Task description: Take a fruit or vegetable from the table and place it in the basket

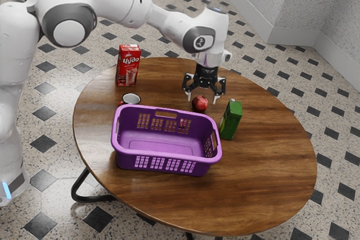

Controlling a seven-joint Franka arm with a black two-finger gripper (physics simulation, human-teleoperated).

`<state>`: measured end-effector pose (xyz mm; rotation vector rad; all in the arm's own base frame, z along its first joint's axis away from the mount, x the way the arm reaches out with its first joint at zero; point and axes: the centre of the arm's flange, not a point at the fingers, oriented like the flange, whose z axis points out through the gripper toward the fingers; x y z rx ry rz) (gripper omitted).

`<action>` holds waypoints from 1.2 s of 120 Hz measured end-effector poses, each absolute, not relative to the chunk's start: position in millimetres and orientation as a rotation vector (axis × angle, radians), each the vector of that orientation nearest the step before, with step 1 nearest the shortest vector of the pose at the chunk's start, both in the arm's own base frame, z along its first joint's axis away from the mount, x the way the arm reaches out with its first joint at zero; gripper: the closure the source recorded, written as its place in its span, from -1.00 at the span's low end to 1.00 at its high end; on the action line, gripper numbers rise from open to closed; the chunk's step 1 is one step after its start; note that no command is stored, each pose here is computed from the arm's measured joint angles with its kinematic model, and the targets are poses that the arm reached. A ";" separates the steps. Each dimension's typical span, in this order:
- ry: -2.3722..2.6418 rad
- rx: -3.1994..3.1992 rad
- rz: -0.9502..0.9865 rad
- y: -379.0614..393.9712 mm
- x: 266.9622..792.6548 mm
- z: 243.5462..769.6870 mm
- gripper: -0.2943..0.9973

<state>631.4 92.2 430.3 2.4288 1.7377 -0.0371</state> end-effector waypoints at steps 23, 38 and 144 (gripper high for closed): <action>1.740 2.417 -0.058 95.4 634.9 413.7 -0.52; 1.738 2.398 -0.063 95.8 635.1 411.1 -0.24; 1.422 2.475 0.149 -114.3 480.5 581.4 0.11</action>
